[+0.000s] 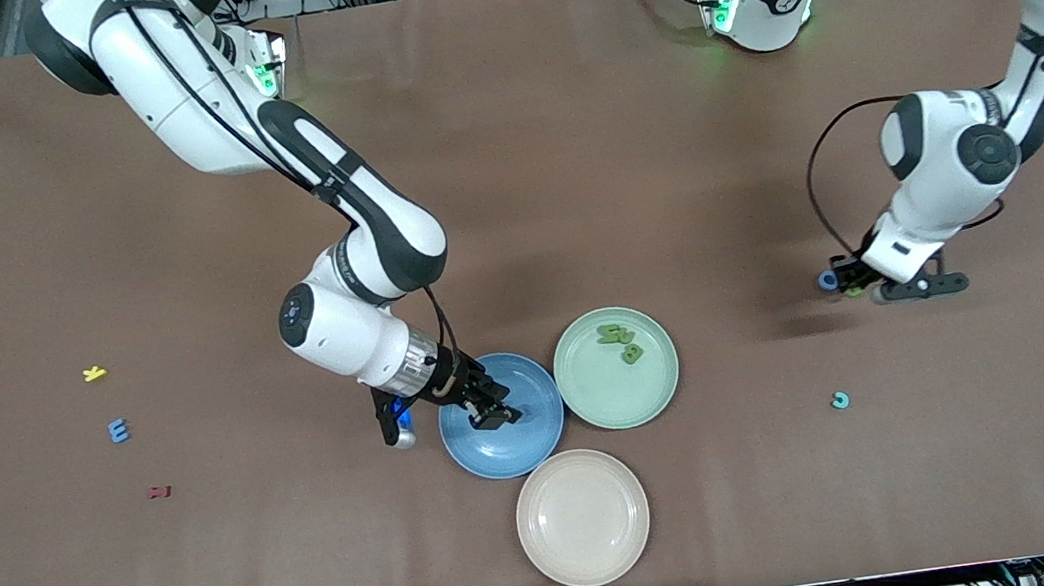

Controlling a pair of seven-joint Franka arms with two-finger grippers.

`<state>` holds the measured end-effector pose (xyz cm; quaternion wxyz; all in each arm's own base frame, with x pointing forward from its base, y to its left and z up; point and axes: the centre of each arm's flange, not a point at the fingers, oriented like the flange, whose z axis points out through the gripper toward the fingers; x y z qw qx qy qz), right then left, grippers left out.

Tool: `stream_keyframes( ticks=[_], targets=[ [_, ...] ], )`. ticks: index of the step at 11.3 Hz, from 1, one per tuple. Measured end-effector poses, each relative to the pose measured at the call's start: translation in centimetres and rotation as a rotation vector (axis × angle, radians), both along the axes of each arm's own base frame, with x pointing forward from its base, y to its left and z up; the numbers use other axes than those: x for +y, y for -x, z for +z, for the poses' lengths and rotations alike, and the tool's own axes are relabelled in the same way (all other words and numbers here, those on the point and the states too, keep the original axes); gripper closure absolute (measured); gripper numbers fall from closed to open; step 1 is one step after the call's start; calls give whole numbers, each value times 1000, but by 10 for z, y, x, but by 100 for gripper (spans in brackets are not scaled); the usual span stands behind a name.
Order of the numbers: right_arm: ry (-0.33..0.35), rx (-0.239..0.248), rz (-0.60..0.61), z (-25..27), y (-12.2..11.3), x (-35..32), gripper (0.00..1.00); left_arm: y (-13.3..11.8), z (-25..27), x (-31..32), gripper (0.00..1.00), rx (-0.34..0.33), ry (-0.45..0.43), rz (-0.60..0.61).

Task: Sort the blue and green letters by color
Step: 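Drop the p on the green plate while the right gripper drops g on blue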

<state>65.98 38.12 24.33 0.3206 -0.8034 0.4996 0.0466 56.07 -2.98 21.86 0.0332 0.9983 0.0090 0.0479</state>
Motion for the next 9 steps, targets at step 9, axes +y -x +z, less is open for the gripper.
stream_keyframes(
  ticks=[9],
  targets=[
    [325, -33, 230, -3, -24, -77, 0, -8, 44, -269, 72, 24, 202, 365]
  ],
)
